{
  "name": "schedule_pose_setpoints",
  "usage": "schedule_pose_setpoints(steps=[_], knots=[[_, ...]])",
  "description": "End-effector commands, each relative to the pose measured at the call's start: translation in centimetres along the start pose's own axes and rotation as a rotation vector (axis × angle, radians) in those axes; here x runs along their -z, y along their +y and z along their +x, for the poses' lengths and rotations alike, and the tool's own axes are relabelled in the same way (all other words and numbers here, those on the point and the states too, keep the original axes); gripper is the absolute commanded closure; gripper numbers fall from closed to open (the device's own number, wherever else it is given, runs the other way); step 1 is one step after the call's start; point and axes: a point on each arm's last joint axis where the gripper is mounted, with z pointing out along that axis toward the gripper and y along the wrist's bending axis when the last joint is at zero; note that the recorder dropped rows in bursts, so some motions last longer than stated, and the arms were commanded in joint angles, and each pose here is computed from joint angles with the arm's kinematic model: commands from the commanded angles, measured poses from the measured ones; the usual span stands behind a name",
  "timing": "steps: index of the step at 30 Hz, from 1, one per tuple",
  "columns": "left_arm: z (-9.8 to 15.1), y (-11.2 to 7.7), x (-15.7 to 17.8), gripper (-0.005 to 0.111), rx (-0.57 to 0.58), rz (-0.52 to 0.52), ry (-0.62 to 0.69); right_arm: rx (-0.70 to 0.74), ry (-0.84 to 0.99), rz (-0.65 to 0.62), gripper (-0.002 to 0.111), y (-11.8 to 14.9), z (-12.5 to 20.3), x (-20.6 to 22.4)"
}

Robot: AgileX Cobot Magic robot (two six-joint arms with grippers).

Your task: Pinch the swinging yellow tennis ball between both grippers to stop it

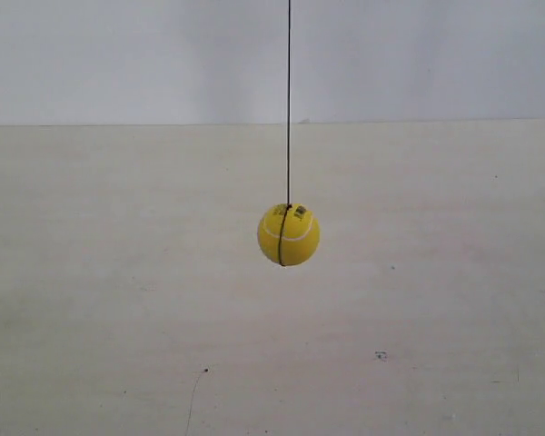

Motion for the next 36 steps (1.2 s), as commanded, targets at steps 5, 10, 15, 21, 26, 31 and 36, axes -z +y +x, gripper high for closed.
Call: schedule_pose_setpoints(steps=[5,10,15,21,26,31,36], knots=[[0.4,0.0,0.2,0.102,0.006,-0.008,0.033,-0.015,-0.053,-0.02,0.108,0.1,-0.5,1.1],[0.5,0.0,0.2,0.102,0.002,-0.006,0.043,-0.011,-0.049,-0.022,0.108,0.1,-0.5,1.1],[0.5,0.0,0.2,0.102,0.002,-0.006,0.043,-0.011,-0.049,-0.022,0.108,0.1,-0.5,1.1],[0.5,0.0,0.2,0.102,0.002,-0.006,0.043,-0.011,-0.049,-0.022,0.108,0.1,-0.5,1.1],[0.5,0.0,0.2,0.102,0.002,-0.007,0.045,-0.011,-0.049,-0.022,0.108,0.1,-0.5,1.1],[0.5,0.1,0.2,0.102,0.001,-0.01,0.04,-0.011,-0.049,-0.022,0.108,0.1,-0.5,1.1],[-0.6,0.6,0.9,0.102,-0.021,-0.067,-0.044,-0.011,-0.047,-0.023,0.108,0.1,-0.5,1.1]])
